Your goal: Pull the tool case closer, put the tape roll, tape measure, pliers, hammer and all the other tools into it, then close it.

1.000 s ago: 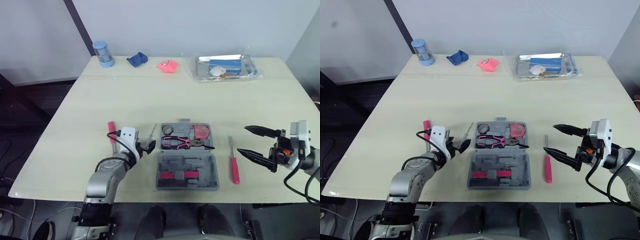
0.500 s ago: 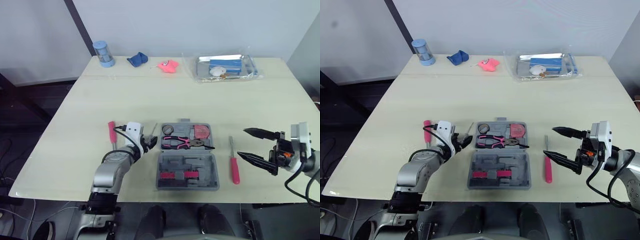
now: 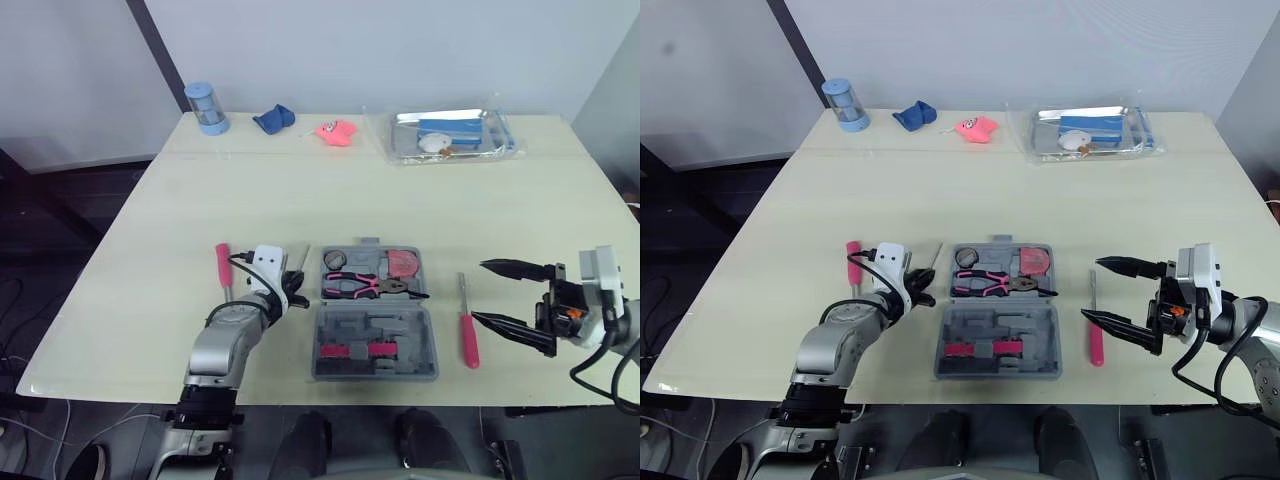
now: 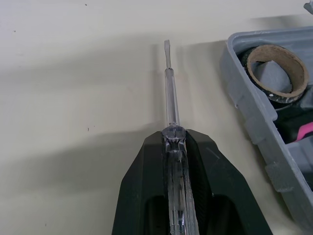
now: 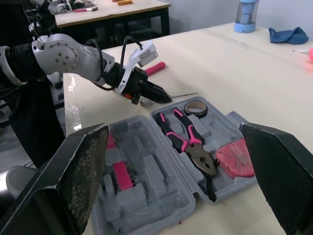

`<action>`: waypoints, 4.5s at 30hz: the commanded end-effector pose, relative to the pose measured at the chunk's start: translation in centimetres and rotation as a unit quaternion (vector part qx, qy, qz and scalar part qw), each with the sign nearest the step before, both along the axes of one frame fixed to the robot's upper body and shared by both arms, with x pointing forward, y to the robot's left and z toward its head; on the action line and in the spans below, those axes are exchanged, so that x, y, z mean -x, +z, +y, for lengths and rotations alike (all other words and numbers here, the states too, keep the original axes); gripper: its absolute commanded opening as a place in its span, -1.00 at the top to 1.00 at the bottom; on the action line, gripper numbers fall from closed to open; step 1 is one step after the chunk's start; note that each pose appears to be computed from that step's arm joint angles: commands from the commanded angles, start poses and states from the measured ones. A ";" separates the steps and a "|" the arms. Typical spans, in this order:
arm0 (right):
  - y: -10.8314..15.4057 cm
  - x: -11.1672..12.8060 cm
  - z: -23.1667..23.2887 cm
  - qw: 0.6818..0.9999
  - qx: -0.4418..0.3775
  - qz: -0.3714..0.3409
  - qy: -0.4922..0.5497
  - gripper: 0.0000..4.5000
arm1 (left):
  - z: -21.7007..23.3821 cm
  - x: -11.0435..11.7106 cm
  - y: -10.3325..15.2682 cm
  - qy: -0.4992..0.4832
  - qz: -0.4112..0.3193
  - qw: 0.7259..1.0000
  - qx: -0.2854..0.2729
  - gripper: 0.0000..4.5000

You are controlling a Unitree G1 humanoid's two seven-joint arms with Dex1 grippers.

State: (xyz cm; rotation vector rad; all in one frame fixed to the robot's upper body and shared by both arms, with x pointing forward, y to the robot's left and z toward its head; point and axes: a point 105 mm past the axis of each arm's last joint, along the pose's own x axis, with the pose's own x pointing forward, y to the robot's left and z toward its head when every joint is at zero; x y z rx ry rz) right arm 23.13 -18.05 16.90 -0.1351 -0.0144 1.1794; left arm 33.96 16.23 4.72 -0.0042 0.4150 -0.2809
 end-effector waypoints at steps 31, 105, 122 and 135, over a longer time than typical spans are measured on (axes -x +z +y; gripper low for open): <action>-0.3 0.6 1.0 0.998 0.007 -0.020 0.052 -1.00 | -1.6 8.4 7.3 -0.360 0.009 0.931 -0.064 0.95; -2.2 1.6 0.6 0.999 0.010 -0.031 -0.016 -1.00 | -11.2 4.0 3.4 -0.602 0.079 0.751 -0.258 0.95; -2.4 1.5 0.7 0.999 0.013 -0.032 -0.016 -1.00 | -11.0 3.8 3.7 -0.599 0.073 0.753 -0.263 0.95; -2.5 1.4 0.7 0.999 0.012 -0.033 -0.016 -1.00 | -10.8 3.4 3.8 -0.593 0.065 0.754 -0.275 0.51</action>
